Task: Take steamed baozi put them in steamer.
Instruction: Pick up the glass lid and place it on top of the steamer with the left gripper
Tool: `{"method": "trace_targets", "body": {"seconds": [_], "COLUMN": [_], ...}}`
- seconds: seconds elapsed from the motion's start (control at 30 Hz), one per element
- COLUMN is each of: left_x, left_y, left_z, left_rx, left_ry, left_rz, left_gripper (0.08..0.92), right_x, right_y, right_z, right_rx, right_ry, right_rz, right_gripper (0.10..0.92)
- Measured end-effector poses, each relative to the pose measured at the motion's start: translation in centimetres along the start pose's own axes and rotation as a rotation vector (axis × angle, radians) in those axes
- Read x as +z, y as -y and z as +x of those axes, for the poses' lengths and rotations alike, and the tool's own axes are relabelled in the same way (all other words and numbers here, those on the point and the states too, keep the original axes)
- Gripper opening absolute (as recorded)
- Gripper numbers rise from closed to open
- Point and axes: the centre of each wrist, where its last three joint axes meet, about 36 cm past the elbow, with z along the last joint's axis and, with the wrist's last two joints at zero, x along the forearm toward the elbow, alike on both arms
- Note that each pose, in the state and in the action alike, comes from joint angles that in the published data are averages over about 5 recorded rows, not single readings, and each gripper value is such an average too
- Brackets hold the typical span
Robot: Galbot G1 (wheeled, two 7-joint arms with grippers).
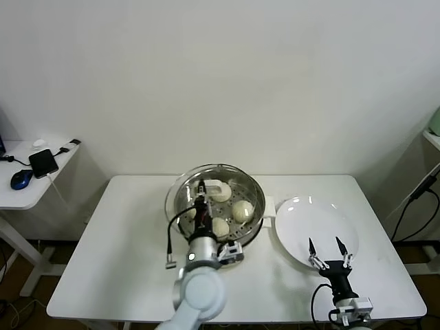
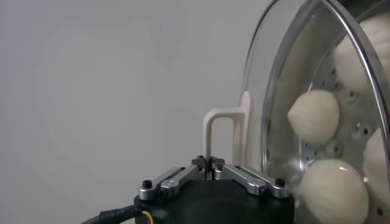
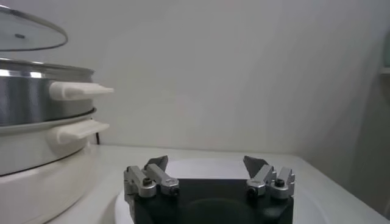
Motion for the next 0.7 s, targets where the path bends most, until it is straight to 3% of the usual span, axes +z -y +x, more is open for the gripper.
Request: {"method": "trace_targets", "body": {"seconds": [0.33, 0.7], "left_x": [-2.7, -3.1], "left_y": [1.0, 2.5], "left_z": [-1.0, -1.5], "left_rx": [0.018, 0.034], "left_ry": [-0.011, -0.024], "left_rz": [-0.001, -0.031], "left_gripper": [0.133, 0.133], "right_x": [0.5, 0.5], "right_y": [-0.2, -0.2], "right_z": [0.1, 0.1], "right_rx": [0.011, 0.013], "right_ry": [0.003, 0.018], "right_rz": [-0.008, -0.007], "right_gripper": [0.823, 0.823]}}
